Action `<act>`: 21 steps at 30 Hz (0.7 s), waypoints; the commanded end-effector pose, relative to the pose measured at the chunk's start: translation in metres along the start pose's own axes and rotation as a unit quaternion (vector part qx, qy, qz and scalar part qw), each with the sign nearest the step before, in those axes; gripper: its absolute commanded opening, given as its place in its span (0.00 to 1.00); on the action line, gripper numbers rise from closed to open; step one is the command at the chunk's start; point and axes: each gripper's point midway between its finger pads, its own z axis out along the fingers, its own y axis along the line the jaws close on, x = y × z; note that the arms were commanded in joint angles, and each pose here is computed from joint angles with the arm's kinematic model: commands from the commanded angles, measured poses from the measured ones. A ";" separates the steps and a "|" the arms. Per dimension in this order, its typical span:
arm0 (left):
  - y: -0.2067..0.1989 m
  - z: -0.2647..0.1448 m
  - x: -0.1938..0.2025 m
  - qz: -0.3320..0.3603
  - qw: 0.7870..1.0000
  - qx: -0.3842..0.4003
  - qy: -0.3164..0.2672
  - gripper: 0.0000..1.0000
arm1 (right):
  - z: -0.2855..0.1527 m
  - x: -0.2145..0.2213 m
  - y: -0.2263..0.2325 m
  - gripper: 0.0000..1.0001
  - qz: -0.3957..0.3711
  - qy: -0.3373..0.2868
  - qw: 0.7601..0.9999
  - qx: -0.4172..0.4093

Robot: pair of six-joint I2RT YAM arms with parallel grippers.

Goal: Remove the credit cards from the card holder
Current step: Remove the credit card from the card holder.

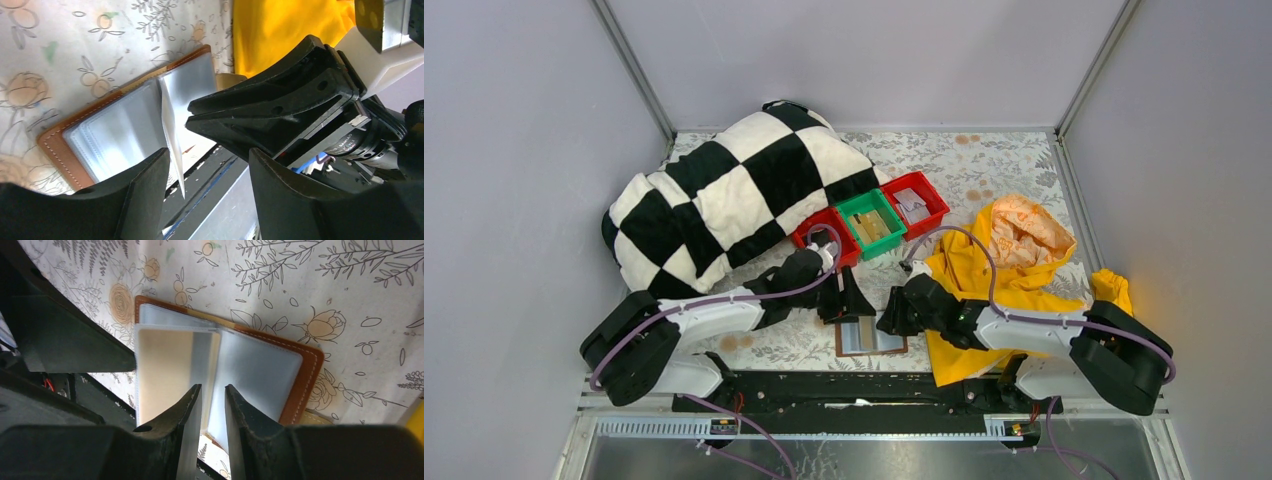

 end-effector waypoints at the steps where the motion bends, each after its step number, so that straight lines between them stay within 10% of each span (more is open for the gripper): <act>1: -0.028 0.005 0.003 0.009 0.998 0.059 0.012 0.63 | -0.008 -0.011 0.000 0.31 0.005 -0.030 1.000 0.006; 21: -0.076 0.024 0.022 0.016 0.988 0.144 0.061 0.63 | -0.052 -0.025 -0.066 0.33 0.057 -0.116 0.980 0.151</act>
